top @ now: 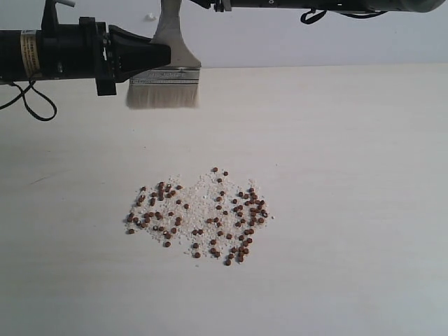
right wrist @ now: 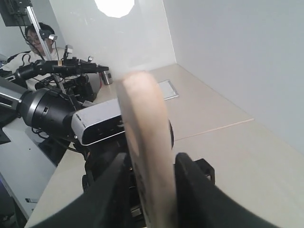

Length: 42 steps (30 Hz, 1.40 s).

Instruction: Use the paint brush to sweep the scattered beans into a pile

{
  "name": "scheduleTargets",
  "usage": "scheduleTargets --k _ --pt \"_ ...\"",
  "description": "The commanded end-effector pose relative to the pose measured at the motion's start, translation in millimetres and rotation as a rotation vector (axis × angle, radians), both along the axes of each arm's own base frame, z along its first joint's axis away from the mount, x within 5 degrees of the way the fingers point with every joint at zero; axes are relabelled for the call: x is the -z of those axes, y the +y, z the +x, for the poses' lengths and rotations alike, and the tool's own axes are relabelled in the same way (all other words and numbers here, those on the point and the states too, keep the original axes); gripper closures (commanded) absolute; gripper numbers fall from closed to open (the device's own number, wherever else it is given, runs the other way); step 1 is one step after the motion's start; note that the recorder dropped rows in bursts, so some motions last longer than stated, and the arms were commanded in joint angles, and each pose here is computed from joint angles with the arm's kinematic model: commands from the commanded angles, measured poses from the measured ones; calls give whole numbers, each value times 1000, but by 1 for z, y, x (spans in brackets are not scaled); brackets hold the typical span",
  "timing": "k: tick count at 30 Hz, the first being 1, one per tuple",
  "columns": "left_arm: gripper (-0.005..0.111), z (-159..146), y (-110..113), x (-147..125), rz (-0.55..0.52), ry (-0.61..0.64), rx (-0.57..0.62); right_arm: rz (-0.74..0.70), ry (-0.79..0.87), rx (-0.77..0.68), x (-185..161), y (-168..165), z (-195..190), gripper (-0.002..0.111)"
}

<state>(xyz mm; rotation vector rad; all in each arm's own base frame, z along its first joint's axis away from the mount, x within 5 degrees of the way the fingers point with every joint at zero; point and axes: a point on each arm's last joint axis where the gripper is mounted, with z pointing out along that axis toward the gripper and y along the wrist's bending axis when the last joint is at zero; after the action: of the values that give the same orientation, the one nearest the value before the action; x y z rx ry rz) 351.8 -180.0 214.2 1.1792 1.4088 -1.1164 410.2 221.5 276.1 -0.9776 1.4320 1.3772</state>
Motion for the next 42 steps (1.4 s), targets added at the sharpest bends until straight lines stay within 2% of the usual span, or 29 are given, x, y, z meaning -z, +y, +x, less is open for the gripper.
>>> scheduleTargets --k 1,5,8,9,21,25,28,32,34,37,41,42 --pt "107 0 -1 -4 -39 19 -9 14 -17 -3 -8 -2 -1 82" --pt "107 0 -1 -5 -47 31 -17 -33 -32 -21 -4 -1 -3 81" --pt "107 1 -1 -5 -52 32 -21 -78 -46 -38 0 -1 -4 66" --pt "107 1 -1 -5 -52 32 -21 -78 -46 -38 0 -1 -4 65" --pt "107 0 -1 -5 -49 32 -18 15 -42 -1 -9 -2 -1 65" --pt "107 0 -1 -5 -49 32 -18 2 -43 -6 -7 -2 -2 81" --pt "107 1 -1 -5 -54 36 -22 1 -43 -7 -7 -1 -2 106" --pt "107 2 -1 -7 -74 45 -38 17 -27 -3 -9 -1 -2 108" --pt "106 3 -1 -8 -89 52 -51 -2 -5 47 -7 -1 3 108" --pt "95 5 -1 -10 -109 78 -66 -36 14 136 -3 -3 11 108" --pt "50 5 -1 -11 -118 80 -74 -74 19 230 0 -5 19 108" --pt "33 5 -1 -11 -118 80 -74 -83 18 253 1 -6 21 108"
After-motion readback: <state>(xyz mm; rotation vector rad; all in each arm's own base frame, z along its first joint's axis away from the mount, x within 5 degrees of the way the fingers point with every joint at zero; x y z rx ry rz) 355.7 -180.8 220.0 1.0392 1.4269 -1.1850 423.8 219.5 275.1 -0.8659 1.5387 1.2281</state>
